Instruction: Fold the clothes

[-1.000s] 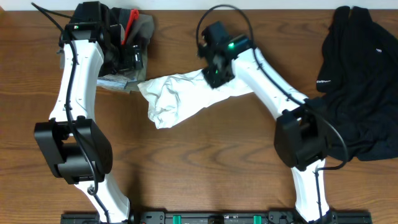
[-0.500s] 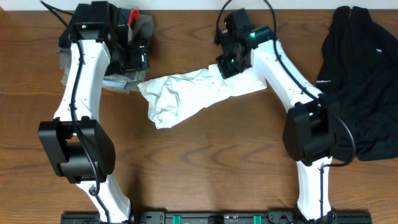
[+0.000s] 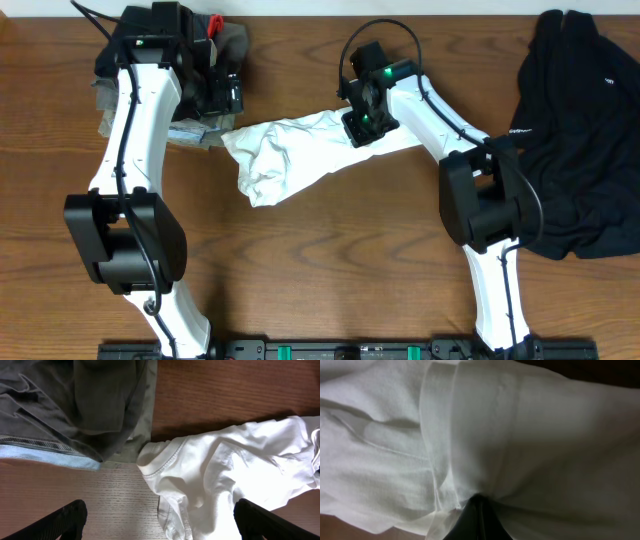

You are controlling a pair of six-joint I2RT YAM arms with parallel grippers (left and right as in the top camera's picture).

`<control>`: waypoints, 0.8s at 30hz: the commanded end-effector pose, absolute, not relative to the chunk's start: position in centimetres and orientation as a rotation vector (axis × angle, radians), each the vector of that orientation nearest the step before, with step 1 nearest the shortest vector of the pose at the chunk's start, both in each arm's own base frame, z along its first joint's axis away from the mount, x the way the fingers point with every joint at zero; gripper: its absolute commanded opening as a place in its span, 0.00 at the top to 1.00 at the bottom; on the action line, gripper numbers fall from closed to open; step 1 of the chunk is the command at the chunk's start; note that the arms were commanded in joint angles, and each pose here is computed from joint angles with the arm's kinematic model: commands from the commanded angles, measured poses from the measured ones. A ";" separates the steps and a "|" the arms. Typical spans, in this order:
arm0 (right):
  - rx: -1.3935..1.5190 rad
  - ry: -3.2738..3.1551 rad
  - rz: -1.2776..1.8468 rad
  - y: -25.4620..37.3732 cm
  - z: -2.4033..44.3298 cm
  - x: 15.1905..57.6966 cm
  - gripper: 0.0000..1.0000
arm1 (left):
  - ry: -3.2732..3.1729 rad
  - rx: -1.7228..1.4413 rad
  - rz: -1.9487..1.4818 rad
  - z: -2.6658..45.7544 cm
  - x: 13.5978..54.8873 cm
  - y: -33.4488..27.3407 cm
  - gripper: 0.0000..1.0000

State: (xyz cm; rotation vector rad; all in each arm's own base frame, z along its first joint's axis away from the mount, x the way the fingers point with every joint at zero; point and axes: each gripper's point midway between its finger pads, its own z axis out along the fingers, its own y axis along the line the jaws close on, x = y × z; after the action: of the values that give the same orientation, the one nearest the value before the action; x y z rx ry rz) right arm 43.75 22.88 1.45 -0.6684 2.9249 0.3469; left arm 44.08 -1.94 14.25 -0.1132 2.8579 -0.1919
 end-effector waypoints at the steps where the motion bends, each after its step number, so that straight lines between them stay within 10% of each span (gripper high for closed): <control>1: -0.588 2.887 0.381 23.1 3.3 44.6 0.99 | 2.834 -0.098 -0.193 15.5 44.1 -2.4 0.05; 5: -0.499 2.781 0.397 21.9 7.1 46.9 0.96 | 2.842 -0.070 -0.197 15.4 43.9 -3.3 0.05; 7: -0.463 2.750 0.395 20.8 8.4 47.8 0.68 | 2.843 -0.051 -0.200 15.4 43.9 -3.9 0.05; 9: -0.430 2.756 0.367 19.5 8.4 48.2 0.63 | 2.840 -0.034 -0.202 15.4 43.9 -4.4 0.05; 16: -0.379 2.880 0.315 16.6 4.9 47.5 0.99 | 2.822 -0.009 -0.206 15.6 44.3 -5.1 0.05; 24: -0.360 2.979 0.271 15.9 0.7 46.7 0.99 | 2.822 -0.010 -0.207 15.6 44.3 -5.1 0.04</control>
State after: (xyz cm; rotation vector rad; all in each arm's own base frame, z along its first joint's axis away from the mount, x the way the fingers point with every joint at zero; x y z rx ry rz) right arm 46.99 16.29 2.44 -0.3700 2.9400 0.3004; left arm 44.06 -5.23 14.32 -0.0059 2.8540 -0.2073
